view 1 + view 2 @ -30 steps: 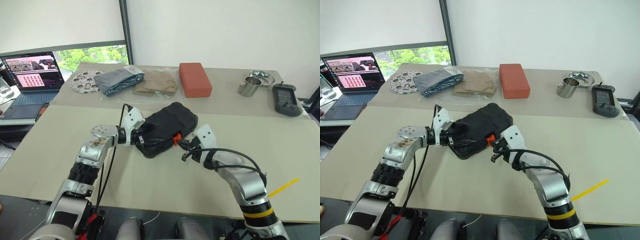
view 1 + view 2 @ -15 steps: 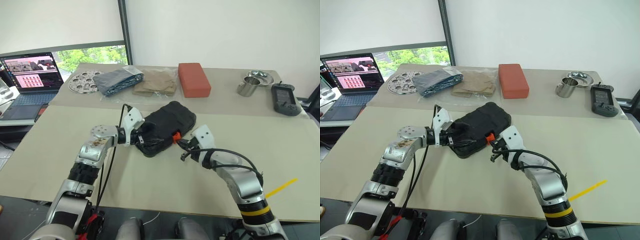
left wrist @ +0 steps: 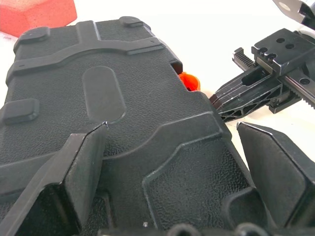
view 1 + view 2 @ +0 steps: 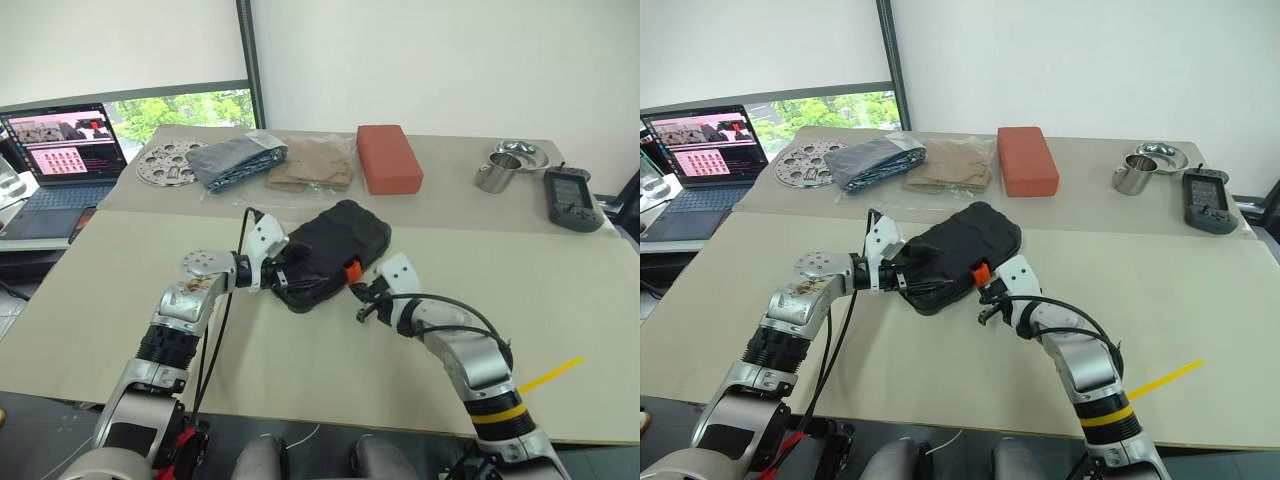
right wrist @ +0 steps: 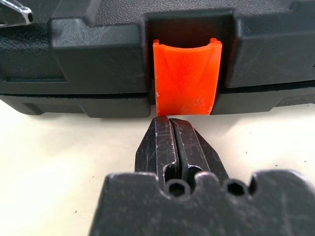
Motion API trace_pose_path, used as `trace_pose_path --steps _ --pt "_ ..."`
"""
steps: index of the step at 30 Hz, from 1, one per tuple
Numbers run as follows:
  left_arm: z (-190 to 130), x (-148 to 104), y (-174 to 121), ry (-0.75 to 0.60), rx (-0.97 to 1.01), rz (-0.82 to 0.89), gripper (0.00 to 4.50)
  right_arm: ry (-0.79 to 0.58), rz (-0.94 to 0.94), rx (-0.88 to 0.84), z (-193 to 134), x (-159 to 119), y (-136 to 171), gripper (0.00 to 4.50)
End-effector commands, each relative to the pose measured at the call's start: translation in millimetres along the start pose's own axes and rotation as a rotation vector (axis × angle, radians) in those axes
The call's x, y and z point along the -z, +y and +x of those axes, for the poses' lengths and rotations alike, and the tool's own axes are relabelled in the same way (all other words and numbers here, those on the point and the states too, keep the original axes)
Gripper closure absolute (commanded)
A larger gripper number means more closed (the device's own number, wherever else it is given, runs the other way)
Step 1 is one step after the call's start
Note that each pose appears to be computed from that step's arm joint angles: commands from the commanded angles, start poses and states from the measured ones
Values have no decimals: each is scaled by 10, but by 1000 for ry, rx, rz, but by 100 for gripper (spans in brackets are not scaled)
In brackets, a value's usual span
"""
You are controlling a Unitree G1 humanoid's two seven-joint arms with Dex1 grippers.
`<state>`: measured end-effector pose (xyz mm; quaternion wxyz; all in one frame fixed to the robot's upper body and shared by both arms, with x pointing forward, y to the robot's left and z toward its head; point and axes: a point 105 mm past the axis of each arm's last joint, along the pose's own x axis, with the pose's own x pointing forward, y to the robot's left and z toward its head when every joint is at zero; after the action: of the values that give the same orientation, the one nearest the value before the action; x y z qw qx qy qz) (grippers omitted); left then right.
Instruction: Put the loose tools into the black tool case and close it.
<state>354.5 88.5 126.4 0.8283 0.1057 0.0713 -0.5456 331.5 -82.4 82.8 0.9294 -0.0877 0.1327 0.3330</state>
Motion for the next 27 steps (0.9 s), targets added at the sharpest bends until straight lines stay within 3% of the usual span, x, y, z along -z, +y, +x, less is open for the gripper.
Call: trace_pose_path --steps 1,6,11,15,24,27 --pt "61 36 -51 9 26 -4 0 -143 -62 -8 -3 -406 14 447" --pt "46 33 -24 -2 6 1 0 -53 -91 -16 -81 -150 -11 447" --pt "-92 -51 47 -84 -48 -21 0 -56 -79 9 -265 -93 -188 447" --pt "-328 -126 118 -169 -119 -43 0 -116 -88 23 -471 -135 -382 342" --pt "-909 17 -139 -178 -261 -56 0 -185 -138 10 -977 8 -811 20" --pt "-1078 275 -243 -71 -349 -43 0 -187 -144 -1 -1110 71 -921 9"
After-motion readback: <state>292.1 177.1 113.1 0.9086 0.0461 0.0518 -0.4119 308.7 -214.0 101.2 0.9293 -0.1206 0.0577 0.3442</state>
